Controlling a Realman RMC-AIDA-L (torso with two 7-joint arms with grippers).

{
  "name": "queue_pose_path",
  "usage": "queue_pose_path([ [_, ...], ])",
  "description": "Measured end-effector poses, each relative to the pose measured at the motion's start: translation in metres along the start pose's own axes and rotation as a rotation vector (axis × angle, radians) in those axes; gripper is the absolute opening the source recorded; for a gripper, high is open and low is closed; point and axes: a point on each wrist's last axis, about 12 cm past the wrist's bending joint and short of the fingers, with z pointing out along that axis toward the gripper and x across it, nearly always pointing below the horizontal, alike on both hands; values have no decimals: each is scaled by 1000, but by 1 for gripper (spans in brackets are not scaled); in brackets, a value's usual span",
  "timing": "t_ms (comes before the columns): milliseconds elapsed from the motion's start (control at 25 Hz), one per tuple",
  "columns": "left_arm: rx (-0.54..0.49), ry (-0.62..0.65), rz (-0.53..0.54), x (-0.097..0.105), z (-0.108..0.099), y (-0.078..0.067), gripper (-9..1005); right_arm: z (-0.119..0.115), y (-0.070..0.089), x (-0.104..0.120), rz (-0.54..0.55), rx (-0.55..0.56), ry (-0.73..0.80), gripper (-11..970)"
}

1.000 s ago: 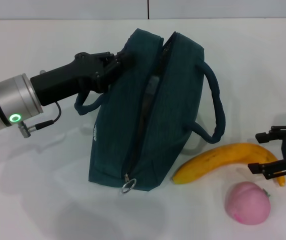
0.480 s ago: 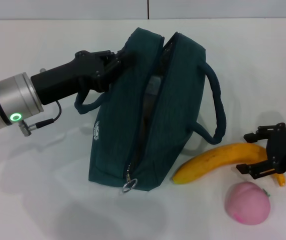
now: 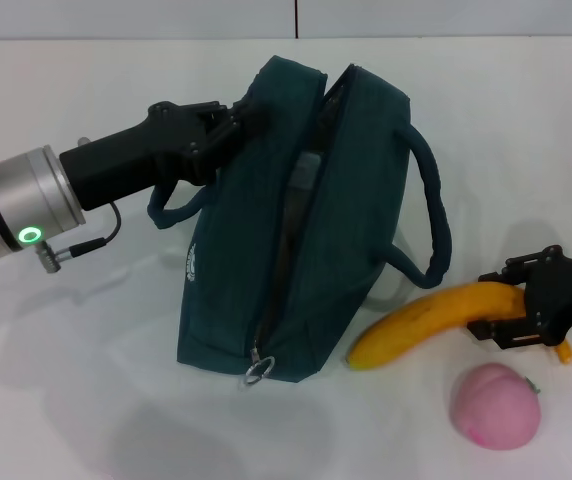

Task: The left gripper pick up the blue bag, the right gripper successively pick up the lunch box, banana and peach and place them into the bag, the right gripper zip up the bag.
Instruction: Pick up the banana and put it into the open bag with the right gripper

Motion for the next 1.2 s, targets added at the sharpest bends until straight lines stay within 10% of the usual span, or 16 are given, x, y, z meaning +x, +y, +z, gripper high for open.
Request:
queue_pose_path([
  [480,-8,2,-1,3,-5,-1,46,-25,-11,6,101,106,-150,473],
  [1200,-7,-9,5,3,-5,-1,46,-83,-24,46,297,357,-372,468],
])
